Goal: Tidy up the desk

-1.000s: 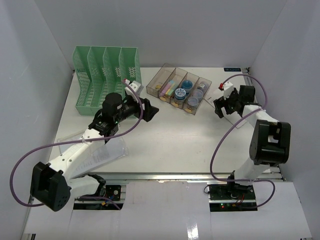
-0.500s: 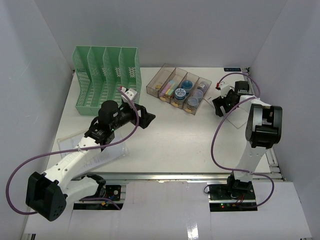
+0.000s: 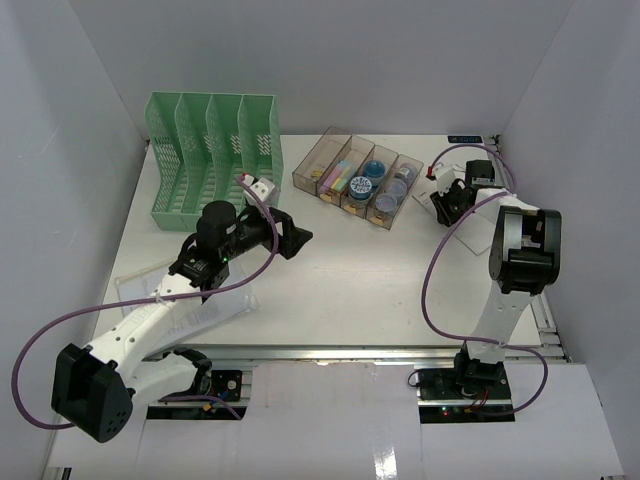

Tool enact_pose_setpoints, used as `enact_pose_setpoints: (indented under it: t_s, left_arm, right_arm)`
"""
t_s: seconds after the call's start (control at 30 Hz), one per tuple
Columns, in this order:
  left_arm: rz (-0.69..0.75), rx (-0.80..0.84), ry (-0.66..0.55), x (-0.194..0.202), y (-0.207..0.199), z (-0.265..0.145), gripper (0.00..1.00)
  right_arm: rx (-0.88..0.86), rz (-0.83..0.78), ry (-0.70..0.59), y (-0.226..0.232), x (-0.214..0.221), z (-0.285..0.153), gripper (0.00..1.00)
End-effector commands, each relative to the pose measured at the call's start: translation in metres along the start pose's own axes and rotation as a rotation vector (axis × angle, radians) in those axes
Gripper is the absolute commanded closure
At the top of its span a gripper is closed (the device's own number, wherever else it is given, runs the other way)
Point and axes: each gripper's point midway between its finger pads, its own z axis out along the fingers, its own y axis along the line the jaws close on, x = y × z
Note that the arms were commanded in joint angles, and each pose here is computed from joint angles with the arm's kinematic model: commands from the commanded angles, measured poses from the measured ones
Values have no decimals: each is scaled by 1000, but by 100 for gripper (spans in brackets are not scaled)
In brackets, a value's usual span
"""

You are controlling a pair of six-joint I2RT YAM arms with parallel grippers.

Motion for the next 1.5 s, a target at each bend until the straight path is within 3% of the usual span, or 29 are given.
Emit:
enact_pose_setpoints:
  t_s: [0.0,0.27,0.63,0.93,1.2,1.3,1.47]
  left_arm:
    - [5,68,-26,-7,-11,0,2]
    - [-58,208,-21,-2,-34,4,2]
    - [-62,223,-17,0,-36,4,2]
    - [-51,205,-36,-4,-35,1,2]
    - [-45,177,-20,2,-28,4,2]
    - [-48,167,-4,7,-24,7,2]
    - [-53,152,19,14,-18,11,2]
  right_arm:
    - [-66,2,161,25,54,3,69]
    - [-127,-7,154,53,64,-17,77]
    - [-259,45,82,88,52,-51,73]
    - [-164,96,-99,22,-23,-77,38]
    - [-45,-11,-215,-47,-79,-61,11]
    - [-23,-69,-244,-65,-91,-50,4]
    - [-64,-100,-220,-79,-89,-16,2]
